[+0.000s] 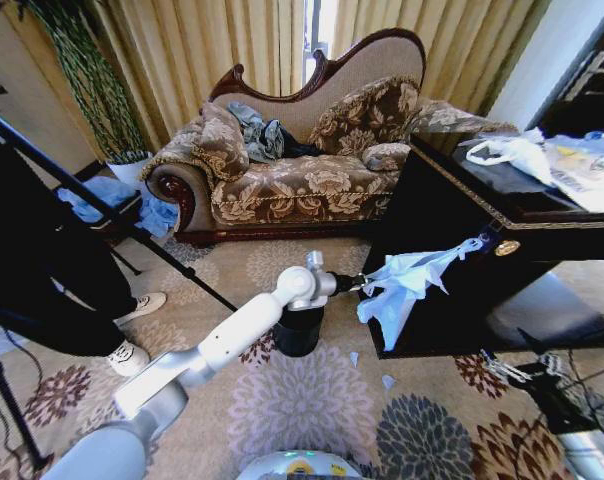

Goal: Place a garbage bag over the trash bin.

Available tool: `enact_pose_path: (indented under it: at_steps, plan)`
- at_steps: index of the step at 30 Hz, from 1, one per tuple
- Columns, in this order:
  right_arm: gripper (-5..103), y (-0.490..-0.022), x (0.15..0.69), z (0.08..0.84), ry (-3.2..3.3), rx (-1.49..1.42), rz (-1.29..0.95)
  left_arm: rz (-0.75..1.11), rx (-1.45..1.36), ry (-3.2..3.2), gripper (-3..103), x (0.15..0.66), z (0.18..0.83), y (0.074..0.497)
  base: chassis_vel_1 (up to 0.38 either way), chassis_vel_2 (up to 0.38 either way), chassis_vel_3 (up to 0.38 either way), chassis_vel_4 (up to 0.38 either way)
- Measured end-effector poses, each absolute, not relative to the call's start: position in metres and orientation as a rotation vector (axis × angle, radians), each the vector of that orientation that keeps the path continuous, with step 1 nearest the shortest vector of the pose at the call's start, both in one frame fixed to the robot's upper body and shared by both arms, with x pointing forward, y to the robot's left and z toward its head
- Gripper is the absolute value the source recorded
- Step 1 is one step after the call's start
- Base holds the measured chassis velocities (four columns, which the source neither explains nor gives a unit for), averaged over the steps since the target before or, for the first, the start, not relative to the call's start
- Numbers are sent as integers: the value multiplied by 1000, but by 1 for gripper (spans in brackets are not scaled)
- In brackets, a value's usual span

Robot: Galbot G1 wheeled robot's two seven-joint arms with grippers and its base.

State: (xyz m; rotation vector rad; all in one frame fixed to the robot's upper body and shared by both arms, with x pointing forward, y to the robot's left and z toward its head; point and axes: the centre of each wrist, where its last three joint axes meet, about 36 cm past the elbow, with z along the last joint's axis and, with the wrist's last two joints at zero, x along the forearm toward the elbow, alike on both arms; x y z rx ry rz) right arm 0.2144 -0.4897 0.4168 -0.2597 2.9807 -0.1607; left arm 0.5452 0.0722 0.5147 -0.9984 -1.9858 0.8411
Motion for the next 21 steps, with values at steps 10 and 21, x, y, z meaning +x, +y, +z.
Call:
enact_pose_path:
  at_steps: [10, 21]
  plan:
    - [100, -476, 225, 416, 2980, -306, -148, 951, -905, -2045, 0, 526, 516, 147, 0, 0, 0, 0]
    - [100, -444, 229, 428, 2957, -414, -88, 962, -920, -2082, 0, 497, 552, 193, 0, 0, 0, 0]
